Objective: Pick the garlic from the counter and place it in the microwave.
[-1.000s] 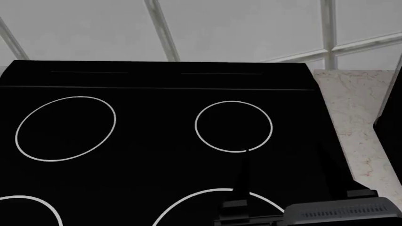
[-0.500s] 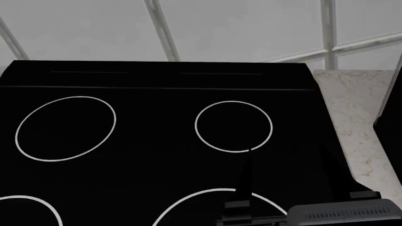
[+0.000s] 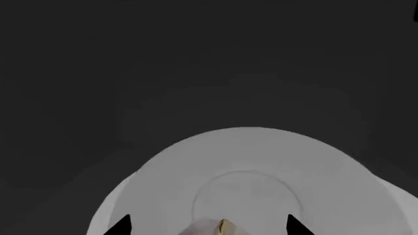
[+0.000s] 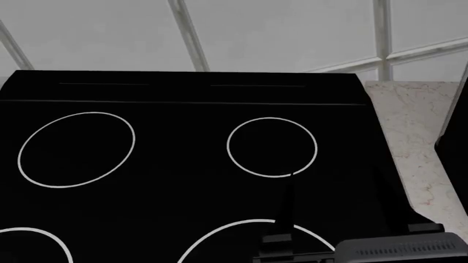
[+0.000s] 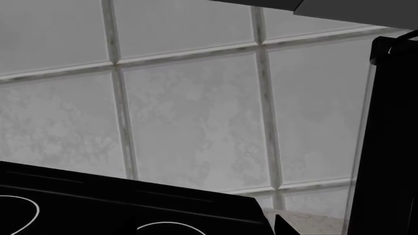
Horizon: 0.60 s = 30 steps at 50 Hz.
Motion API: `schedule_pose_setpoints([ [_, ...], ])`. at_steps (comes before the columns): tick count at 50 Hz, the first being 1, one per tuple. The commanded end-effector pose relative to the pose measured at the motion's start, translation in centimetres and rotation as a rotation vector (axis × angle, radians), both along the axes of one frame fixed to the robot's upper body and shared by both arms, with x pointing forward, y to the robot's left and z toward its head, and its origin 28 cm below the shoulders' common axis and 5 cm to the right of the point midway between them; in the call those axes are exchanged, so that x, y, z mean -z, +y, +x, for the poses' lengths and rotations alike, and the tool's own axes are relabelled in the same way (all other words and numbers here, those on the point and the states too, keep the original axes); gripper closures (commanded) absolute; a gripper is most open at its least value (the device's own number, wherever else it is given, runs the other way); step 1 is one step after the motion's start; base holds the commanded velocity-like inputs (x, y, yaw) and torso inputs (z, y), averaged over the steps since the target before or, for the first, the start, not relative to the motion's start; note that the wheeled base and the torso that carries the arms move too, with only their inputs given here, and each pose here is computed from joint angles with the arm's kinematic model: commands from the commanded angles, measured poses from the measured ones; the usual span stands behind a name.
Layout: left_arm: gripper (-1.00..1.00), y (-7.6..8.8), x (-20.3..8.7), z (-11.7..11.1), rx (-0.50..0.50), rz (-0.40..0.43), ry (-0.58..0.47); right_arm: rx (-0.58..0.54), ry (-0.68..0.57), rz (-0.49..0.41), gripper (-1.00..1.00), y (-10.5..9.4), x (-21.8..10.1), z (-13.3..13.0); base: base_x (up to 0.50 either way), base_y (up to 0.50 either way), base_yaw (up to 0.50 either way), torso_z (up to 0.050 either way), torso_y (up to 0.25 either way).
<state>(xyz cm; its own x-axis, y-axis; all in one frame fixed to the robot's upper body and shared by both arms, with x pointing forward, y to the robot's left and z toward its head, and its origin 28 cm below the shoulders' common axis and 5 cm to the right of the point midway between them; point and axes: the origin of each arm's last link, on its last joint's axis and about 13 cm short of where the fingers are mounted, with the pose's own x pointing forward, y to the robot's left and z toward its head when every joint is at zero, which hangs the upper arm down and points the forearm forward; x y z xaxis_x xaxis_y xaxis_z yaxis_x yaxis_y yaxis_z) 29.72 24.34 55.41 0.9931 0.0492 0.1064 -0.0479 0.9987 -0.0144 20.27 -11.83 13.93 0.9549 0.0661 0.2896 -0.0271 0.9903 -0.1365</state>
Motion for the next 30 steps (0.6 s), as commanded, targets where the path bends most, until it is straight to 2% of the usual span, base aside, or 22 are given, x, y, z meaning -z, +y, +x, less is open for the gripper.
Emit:
schedule_pose_setpoints([
  [1,-1.00,-0.1,0.0,0.0,0.009,0.005,-0.003,0.001,0.000,0.001,-1.00,0.0,0.0,-0.1,0.00,0.00,0.00,0.000,0.000],
  [14,-1.00,-0.1,-0.5,-0.4,0.021,-0.002,-0.031,-0.001,-0.001,-0.001,-1.00,0.0,-0.1,0.0,0.00,0.00,0.00,0.000,0.000],
  [20,-1.00,-0.4,-1.3,-0.9,0.077,0.014,-0.114,-0.001,-0.002,-0.002,-1.00,0.0,-0.1,-0.1,0.00,0.00,0.00,0.000,0.000],
  [30,-1.00,-0.5,-1.9,-1.1,0.103,0.045,-0.234,0.000,-0.004,-0.003,-1.00,-0.1,-0.3,-0.1,0.00,0.00,0.00,0.000,0.000],
])
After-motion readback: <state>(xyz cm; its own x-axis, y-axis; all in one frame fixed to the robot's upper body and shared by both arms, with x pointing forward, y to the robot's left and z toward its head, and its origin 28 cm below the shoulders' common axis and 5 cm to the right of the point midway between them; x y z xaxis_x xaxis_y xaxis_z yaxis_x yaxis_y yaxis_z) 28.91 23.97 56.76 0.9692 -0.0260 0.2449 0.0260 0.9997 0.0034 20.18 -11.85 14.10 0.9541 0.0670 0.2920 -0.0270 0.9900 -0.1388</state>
